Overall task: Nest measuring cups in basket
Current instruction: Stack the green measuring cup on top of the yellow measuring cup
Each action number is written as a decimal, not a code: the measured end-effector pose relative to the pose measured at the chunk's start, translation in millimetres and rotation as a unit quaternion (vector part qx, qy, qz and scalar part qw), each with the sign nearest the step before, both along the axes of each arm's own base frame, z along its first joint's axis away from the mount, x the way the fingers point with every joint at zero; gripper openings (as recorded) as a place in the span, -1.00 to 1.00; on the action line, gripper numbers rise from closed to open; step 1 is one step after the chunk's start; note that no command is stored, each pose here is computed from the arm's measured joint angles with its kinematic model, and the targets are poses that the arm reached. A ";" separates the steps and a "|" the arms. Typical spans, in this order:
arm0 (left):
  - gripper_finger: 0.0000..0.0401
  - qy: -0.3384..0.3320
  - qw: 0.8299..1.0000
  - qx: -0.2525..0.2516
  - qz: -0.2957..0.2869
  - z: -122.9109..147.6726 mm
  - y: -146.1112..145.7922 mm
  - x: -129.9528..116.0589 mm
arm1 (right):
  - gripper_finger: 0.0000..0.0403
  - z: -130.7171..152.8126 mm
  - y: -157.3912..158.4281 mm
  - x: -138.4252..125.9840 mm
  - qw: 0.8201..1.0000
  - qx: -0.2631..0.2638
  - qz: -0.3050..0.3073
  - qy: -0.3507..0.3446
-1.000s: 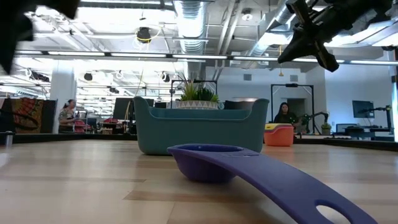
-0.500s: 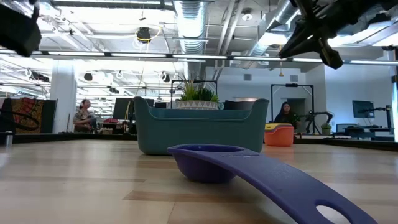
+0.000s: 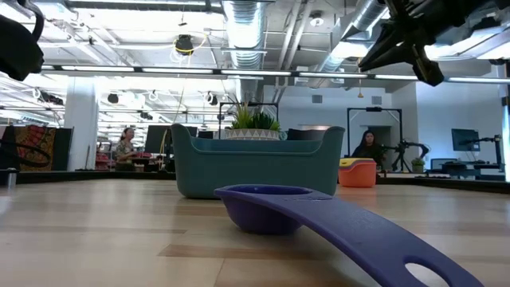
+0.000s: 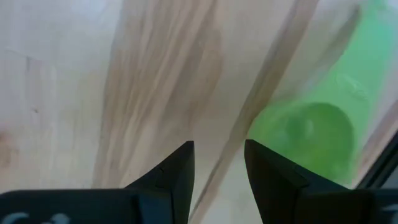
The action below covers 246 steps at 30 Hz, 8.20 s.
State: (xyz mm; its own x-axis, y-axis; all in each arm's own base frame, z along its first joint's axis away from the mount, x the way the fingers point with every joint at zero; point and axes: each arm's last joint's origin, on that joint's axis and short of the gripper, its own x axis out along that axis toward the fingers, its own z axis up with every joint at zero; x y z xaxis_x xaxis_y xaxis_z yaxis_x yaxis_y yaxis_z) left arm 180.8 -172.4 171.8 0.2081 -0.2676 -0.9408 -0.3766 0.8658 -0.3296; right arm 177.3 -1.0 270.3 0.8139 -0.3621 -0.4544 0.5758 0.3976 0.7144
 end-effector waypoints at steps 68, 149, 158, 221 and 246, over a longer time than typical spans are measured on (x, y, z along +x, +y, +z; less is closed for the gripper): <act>-0.97 -0.059 0.922 0.144 -0.356 -13.4 -4.7 25.6 | -0.74 -11.9 6.5 34.6 1.000 -0.009 0.014 -0.014; -0.99 -0.086 0.959 0.153 0.221 54.9 28.9 28.4 | -0.74 -2.7 -3.5 31.9 0.995 -0.032 0.088 -0.025; -1.00 -0.157 0.948 0.245 0.133 113.7 121.1 91.8 | -0.74 13.1 -5.9 -0.3 0.995 -0.039 0.082 -0.037; -1.00 -0.442 0.852 0.279 -0.020 34.1 412.0 348.2 | -0.74 5.0 -54.0 -62.5 0.988 0.064 -0.139 0.021; -0.49 -0.416 0.873 0.252 0.024 32.2 412.1 346.5 | -0.74 7.7 -55.4 -59.3 0.988 0.063 -0.140 0.002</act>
State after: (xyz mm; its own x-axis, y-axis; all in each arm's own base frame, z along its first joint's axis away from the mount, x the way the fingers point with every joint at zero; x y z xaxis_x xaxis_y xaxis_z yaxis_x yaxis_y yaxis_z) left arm 527.3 239.7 203.9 0.8755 0.1648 -0.4543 -0.2285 0.9695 -0.0886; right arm 118.0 -56.4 278.0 0.6877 -0.5139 -0.5128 0.6534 0.1303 0.7457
